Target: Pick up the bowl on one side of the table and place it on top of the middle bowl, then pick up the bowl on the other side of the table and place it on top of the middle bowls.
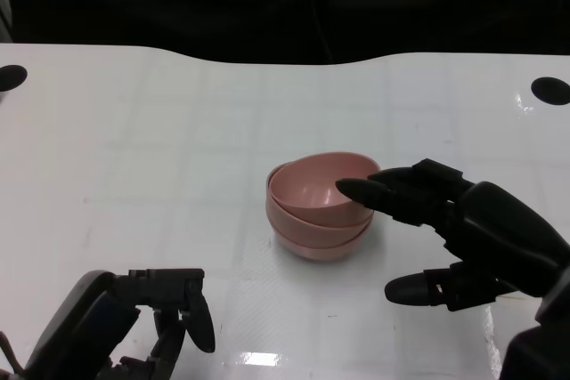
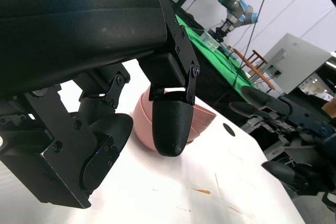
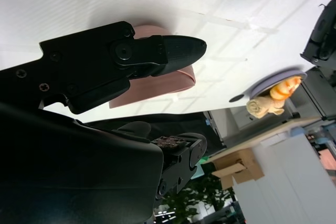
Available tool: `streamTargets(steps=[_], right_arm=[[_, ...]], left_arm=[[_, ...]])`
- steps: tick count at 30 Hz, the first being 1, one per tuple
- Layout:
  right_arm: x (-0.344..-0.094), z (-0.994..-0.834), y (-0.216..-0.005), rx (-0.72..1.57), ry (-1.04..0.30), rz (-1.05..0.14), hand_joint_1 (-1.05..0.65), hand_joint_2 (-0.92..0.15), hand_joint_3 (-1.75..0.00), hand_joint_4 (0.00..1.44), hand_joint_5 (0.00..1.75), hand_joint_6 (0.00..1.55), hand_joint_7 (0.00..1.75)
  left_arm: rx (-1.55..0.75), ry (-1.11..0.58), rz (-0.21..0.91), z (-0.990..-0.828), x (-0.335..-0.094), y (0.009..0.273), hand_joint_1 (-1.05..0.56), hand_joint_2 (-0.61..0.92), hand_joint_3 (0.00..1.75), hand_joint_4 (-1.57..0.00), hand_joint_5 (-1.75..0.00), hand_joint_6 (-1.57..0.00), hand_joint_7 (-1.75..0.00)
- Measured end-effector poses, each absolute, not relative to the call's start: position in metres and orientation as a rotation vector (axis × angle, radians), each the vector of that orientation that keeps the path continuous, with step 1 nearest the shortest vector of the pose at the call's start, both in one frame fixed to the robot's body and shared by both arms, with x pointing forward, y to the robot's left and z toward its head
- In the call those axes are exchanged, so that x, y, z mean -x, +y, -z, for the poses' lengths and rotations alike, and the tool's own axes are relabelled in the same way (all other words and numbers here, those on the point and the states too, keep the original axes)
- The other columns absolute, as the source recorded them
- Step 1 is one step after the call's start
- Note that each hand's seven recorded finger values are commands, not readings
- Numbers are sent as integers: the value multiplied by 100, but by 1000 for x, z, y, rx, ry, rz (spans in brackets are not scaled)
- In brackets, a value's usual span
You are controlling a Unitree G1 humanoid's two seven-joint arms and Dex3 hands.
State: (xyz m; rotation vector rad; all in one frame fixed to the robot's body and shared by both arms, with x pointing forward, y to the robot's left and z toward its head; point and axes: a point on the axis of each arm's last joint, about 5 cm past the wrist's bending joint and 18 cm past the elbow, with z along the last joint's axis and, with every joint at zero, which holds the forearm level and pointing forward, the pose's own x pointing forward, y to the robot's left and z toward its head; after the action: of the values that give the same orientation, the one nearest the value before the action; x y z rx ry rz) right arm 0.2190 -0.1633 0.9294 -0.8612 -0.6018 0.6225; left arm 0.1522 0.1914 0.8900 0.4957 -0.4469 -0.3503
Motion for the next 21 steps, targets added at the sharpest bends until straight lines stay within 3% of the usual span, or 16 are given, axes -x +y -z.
streamTargets(steps=[6, 9, 12, 18, 21], right_arm=[[-216, -928, -165, 854, -612, -618, -75, -92, -27, 0, 52, 19, 1], [-207, -925, -169, 827, -615, -572, -53, -92, -13, 3, 76, 32, 9], [-184, -910, -171, 760, -592, -521, -44, -92, -7, 4, 92, 39, 15], [-173, -903, -175, 710, -617, -436, -37, -92, -4, 9, 102, 47, 23], [-173, -901, -173, 684, -628, -410, -26, -92, -4, 31, 107, 61, 35]], left_arm=[[-496, -445, 350, -890, -152, 191, 12, 13, 169, -91, -167, -91, -141], [-495, -449, 353, -891, -153, 191, 14, 13, 169, -91, -167, -91, -141], [-496, -446, 353, -890, -153, 191, 15, 13, 169, -91, -168, -91, -141], [-496, -451, 355, -891, -154, 190, 15, 14, 168, -91, -168, -91, -141], [-496, -446, 355, -890, -154, 191, 13, 14, 167, -91, -168, -91, -140]])
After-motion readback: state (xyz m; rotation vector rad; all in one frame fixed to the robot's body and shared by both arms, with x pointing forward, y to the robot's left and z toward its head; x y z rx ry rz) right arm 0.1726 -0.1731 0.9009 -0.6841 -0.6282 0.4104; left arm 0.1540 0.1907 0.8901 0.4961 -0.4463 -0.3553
